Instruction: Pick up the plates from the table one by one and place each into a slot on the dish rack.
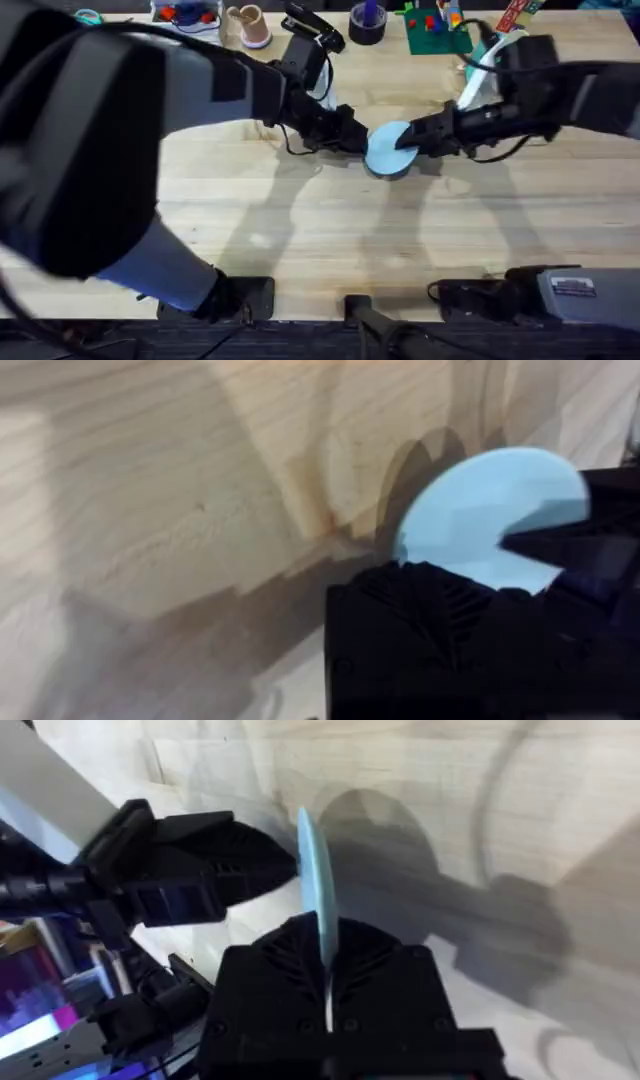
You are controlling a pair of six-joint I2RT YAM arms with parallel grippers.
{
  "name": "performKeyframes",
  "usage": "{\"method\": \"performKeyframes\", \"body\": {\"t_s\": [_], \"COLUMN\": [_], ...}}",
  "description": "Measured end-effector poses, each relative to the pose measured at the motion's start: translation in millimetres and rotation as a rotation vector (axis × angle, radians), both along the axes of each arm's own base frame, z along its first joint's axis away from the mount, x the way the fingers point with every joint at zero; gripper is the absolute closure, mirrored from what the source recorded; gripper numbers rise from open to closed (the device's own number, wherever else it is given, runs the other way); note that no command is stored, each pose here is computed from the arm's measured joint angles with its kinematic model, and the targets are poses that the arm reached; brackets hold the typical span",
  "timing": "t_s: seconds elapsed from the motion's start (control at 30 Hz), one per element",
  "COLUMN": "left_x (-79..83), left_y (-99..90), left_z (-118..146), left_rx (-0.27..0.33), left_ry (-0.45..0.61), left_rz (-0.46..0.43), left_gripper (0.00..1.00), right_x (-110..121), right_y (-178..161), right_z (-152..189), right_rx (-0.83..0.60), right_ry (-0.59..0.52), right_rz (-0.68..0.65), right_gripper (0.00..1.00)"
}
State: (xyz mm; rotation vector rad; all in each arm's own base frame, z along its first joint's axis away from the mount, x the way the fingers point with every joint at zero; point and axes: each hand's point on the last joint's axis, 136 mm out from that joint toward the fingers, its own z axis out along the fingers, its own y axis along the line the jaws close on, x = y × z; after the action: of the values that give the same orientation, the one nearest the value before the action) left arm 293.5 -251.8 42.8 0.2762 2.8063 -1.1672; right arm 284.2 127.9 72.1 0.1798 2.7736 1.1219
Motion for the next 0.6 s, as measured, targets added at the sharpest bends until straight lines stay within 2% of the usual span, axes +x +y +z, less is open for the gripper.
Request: {"method": "performKeyframes", "body": {"t_s": [0.23, 0.4, 0.6], "left_x": [-1.4, -10.6, -23.2], "left_y": [16.7, 29.6, 53.1], "left_z": [45.1, 74.2, 93.5], "left_rx": [0.054, 0.09, 0.217], "left_ry": [-0.146, -0.234, -0.265], "left_rz": [0.002, -0.01, -0.039], "left_gripper": [0.962, 0.962, 0.962], "right_x": [-15.5, -25.3, -34.0], "right_y": [-19.5, -35.1, -62.9], "right_z": [31.7, 61.5, 105.7], "right_rx": [-0.101, -0.217, -0.411], "right_ry": [-0.062, -0.109, -0.171], "right_rz": [-0.016, -0.001, 0.029], "right_gripper": [0.969, 0.97, 0.97]}}
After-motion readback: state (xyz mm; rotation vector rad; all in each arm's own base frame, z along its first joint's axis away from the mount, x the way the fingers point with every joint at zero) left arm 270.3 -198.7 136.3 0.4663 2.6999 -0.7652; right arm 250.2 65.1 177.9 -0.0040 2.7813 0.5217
